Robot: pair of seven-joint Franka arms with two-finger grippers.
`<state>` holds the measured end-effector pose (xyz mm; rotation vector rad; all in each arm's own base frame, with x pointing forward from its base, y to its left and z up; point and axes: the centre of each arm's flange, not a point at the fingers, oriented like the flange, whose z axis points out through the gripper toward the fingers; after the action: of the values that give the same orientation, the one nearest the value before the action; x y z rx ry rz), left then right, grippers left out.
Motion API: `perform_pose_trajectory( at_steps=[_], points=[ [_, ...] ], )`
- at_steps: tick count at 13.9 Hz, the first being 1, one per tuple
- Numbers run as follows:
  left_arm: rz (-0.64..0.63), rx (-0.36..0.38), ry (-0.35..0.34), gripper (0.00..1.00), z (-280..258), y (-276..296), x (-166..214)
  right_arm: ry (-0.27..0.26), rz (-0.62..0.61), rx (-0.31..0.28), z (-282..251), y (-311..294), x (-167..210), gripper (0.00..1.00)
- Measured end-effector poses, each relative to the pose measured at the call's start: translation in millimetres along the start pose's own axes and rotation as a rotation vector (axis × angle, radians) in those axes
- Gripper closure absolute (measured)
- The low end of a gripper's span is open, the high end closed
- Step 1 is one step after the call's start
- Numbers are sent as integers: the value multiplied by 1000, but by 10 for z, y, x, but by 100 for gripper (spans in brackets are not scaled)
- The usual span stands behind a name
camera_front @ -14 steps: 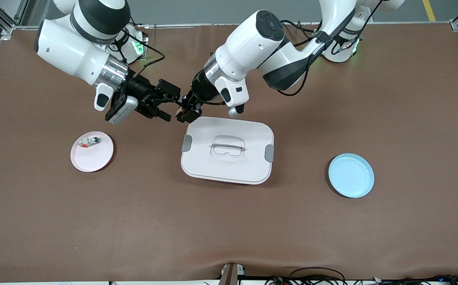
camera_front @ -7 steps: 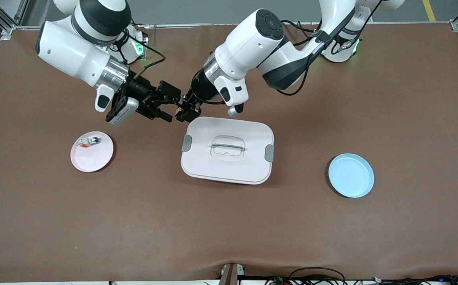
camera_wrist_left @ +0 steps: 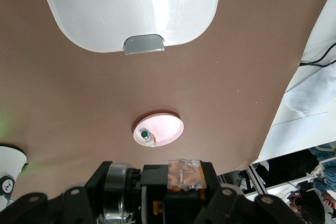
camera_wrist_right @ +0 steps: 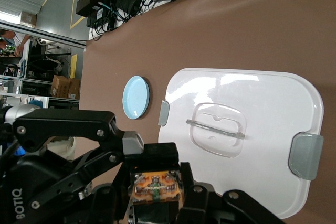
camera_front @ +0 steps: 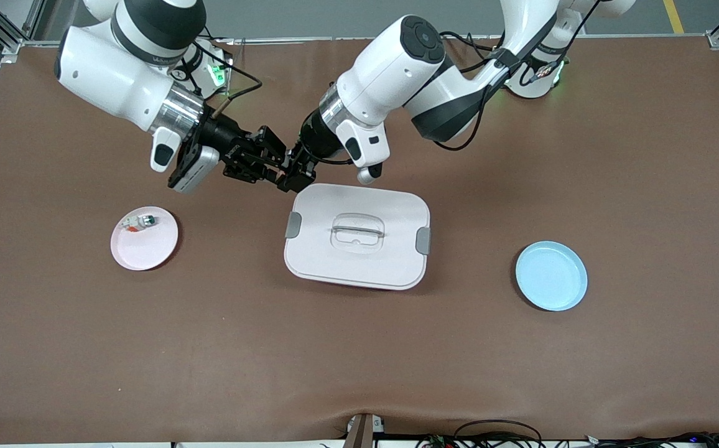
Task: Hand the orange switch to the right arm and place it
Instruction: 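Close the right gripper on the switch held by the left gripper, then open the left gripper and pull it away from the right gripper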
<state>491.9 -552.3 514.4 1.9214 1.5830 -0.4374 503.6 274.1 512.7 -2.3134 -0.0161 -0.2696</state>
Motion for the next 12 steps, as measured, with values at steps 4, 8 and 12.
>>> perform_pose_trajectory(
  at_steps=[4, 8, 12],
  points=[
    [0, 0, 0, 28, 0, 0, 0, 0, 0, 0, 0, -1, 0, 59],
    [55, -18, 31, 22, 7, -28, -36, -1, 0, 0, 15, 0, -4, 59],
    [74, -29, 38, 0, -15, -31, -73, -18, 0, -7, 116, 38, -22, 59]
  ],
)
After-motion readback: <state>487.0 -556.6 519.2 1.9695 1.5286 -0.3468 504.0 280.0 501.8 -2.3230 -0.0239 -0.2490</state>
